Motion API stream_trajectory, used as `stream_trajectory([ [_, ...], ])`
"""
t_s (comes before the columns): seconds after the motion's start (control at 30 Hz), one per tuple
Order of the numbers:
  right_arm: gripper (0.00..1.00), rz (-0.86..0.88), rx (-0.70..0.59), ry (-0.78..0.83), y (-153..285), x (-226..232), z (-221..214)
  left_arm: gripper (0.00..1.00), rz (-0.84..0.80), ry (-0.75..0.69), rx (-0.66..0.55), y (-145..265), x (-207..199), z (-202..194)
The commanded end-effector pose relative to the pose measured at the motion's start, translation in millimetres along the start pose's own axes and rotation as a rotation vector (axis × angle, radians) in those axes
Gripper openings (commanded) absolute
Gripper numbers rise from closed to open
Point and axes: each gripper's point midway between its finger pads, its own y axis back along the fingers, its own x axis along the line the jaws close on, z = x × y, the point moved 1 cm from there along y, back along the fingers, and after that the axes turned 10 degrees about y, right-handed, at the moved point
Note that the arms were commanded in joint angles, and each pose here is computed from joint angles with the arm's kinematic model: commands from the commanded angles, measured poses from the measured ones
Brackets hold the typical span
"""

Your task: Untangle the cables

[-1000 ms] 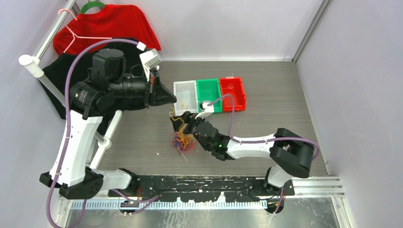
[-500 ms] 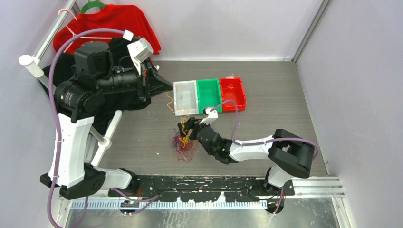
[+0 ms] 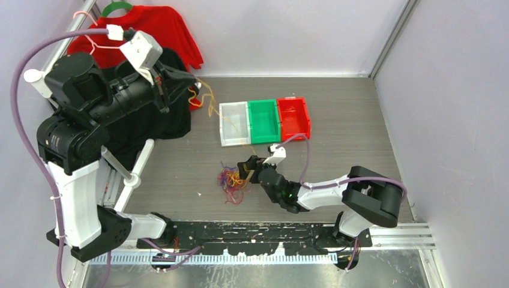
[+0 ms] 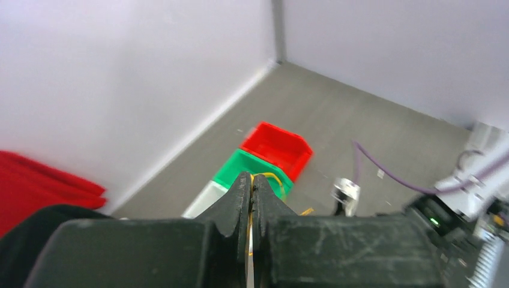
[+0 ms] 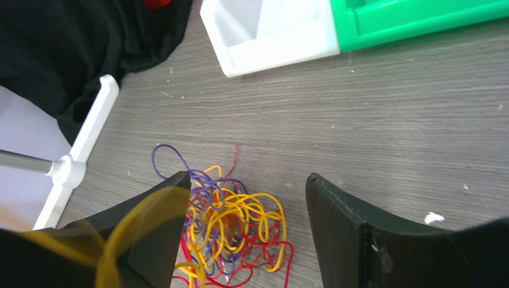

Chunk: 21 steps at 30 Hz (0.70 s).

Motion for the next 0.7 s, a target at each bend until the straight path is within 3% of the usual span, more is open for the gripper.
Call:
stream_trajectory([
  [0.0,0.77,-0.018,-0.064,-0.075,6.0,-4.7,13.6,0.0,0.278,-0.098,-0.23,22.3,38.0,59.1],
  [0.13,0.82,0.01,-0.082,-0.084,12.0,-5.4,17.4,0.0,0.431,-0.14,-0.34,33.0,61.7,85.9],
  [0.2,0.85,0.024,-0.086,-0.075,14.7,-4.9,19.5,0.0,0.476,-0.161,-0.425,56.3,58.4,105.6],
  [0.4,0.86,0.015,-0.076,-0.063,16.4,-9.6,15.8,0.0,0.519,-0.191,-0.521,79.6,54.6,133.6],
  [0.53,0.88,0.015,-0.069,-0.066,15.8,-12.7,9.3,0.0,0.639,-0.203,-0.68,109.5,62.2,163.4],
  [0.57,0.89,0.016,-0.068,-0.066,15.7,-12.9,8.4,0.0,0.614,-0.217,-0.695,110.1,57.2,165.8],
  [0.67,0.9,0.029,-0.076,-0.069,16.0,-9.2,12.8,0.0,0.443,-0.206,-0.571,85.3,37.5,139.4],
])
